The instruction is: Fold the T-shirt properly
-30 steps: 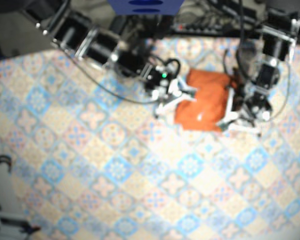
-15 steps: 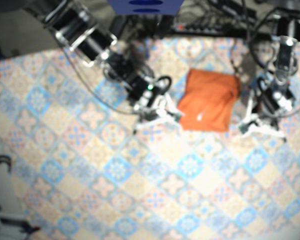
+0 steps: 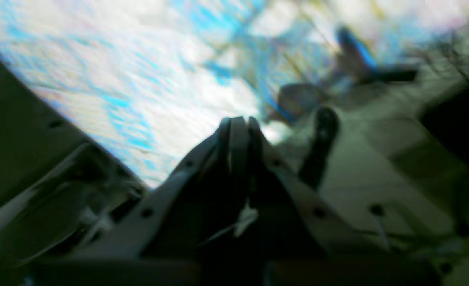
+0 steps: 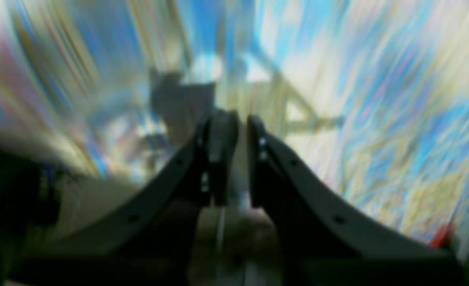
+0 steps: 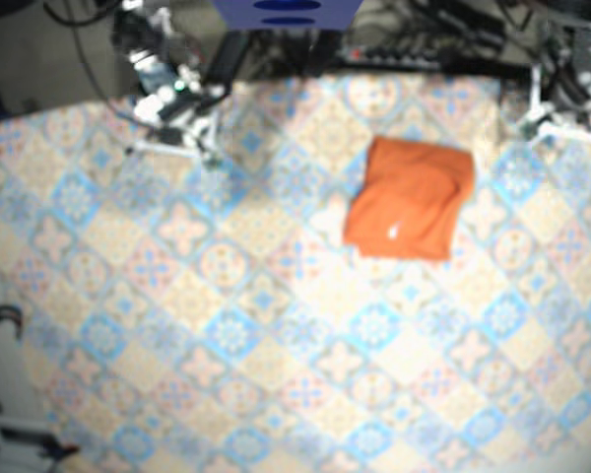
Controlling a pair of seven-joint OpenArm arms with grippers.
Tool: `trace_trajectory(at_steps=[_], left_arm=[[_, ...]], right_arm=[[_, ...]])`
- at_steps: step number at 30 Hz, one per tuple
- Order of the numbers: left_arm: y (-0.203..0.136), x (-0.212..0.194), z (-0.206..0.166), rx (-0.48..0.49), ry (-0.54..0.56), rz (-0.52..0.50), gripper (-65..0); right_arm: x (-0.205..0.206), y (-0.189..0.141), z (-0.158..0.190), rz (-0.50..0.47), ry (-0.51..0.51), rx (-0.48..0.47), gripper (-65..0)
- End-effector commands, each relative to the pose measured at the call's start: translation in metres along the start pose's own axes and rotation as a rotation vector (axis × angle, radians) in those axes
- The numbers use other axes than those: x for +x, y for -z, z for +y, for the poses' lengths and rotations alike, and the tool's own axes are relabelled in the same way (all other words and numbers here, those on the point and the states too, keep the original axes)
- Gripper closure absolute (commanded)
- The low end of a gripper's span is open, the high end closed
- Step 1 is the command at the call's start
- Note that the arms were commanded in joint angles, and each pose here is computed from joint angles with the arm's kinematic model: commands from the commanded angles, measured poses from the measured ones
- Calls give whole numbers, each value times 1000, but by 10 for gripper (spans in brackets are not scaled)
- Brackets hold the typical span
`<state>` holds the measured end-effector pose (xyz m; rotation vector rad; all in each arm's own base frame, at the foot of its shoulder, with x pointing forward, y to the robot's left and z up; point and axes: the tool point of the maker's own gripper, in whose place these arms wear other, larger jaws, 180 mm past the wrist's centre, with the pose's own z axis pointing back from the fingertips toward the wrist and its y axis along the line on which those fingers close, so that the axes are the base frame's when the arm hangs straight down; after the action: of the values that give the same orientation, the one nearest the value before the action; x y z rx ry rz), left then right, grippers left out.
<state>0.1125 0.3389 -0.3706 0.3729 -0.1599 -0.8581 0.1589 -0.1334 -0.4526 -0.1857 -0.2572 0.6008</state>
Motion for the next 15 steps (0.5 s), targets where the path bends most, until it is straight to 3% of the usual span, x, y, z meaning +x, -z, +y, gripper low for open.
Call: trace_trajectory(at_steps=[1, 8, 15], left_arm=[[-7, -13, 3, 11, -4, 21, 0], [-20, -69, -55, -156, -120, 77, 0], [6, -148, -140, -371, -310, 197, 0]], right_arm=[[-5, -5, -10, -10, 12, -30, -80], [-115, -14, -1, 216, 29, -15, -80], [-201, -36, 15, 378, 102, 4, -80]])
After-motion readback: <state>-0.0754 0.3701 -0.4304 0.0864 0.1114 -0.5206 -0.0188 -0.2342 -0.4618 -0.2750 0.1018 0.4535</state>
